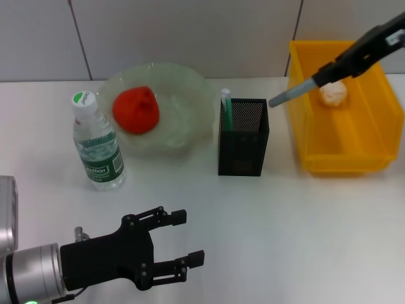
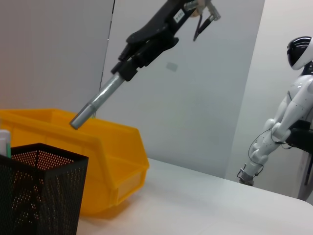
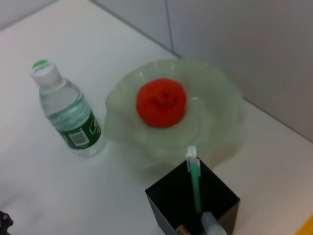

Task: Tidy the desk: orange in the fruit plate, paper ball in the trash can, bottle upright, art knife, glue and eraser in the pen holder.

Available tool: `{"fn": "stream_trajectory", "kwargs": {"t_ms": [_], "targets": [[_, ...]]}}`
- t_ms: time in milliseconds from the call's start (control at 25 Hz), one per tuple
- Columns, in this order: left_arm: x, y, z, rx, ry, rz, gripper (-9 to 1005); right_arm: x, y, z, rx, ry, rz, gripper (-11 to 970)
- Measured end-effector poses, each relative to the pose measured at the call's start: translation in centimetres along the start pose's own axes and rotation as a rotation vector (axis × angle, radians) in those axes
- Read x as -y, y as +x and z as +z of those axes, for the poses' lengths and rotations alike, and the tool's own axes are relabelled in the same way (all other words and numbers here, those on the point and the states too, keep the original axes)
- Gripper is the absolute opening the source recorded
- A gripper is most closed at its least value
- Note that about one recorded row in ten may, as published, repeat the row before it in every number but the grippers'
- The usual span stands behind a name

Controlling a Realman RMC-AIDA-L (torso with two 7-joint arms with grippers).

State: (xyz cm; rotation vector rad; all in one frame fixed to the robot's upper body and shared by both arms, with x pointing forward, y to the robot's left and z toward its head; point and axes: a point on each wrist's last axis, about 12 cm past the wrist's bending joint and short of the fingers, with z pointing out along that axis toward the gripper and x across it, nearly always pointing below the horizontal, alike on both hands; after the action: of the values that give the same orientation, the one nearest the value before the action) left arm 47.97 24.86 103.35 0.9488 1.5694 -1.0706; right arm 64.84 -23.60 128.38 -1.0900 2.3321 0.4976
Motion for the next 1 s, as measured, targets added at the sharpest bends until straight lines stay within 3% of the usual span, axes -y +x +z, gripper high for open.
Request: {"fn": "stream_trajectory", "kwargs": {"t_ms": [680, 1000], "targets": [[0.0, 0.0, 0.1, 0.002, 0.001, -0.006, 807, -2.5, -2.6, 7.4, -0.120, 0.035, -0.111, 190], [0.1, 0.1, 0.0, 0.002, -0.001, -0.008, 807, -3.5, -2.9, 8.9, -0.127, 0.065, -0.134, 196]]}}
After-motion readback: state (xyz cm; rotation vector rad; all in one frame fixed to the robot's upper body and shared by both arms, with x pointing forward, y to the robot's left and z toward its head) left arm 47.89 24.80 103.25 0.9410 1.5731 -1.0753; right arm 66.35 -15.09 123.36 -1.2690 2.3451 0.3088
